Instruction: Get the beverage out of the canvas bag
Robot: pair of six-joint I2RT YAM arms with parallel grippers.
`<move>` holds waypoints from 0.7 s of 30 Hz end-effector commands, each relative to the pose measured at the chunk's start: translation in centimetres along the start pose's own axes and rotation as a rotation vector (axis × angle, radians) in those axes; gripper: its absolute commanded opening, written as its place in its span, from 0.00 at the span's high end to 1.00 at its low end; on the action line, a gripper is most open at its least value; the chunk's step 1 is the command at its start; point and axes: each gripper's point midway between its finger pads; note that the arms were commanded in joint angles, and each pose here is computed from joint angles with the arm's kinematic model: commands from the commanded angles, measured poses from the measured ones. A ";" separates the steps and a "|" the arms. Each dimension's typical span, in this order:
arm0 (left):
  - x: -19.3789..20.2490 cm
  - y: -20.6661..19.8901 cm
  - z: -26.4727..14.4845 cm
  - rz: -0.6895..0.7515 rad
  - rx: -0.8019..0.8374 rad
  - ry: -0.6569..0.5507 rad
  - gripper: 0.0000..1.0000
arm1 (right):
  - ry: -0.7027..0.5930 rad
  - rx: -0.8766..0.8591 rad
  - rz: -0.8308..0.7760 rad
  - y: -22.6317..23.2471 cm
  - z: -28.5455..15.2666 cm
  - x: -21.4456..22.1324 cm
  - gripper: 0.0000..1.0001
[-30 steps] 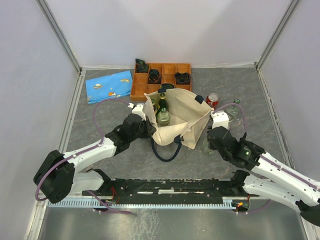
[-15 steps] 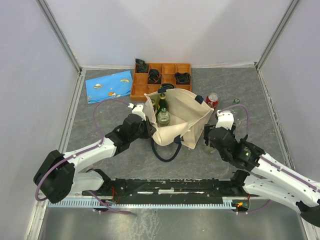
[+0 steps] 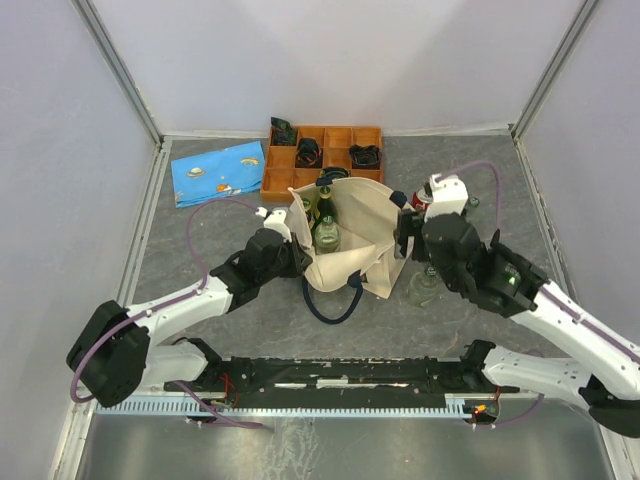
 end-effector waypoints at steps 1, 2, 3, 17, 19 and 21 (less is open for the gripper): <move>0.2 2.0 0.0 -0.003 -0.079 -0.022 0.79 | -0.041 -0.142 -0.062 4.3 -1.0 -5.3 0.18; 0.2 2.0 -0.1 -0.005 -0.078 -0.024 0.79 | -0.046 -0.171 -0.078 5.4 -1.0 -6.1 0.19; 0.1 1.9 -0.1 -0.009 -0.077 -0.028 0.79 | -0.050 -0.198 -0.086 6.4 -0.9 -6.7 0.19; -1.8 3.1 -2.8 -0.094 -0.116 -0.178 0.79 | 0.046 -0.341 -0.141 15.4 6.5 -2.4 0.23; -1.9 3.3 -3.0 -0.101 -0.125 -0.188 0.78 | 0.056 -0.345 -0.147 16.3 7.6 -1.9 0.24; -1.8 3.4 -3.0 -0.103 -0.128 -0.186 0.78 | 0.070 -0.342 -0.158 17.0 8.7 -1.2 0.25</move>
Point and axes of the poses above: each gripper's point midway between its finger pads, its own z axis out along the fingers, its own y axis along the line the jaws close on, x = y × z, and after that the axes turned 3 degrees about z, right-handed
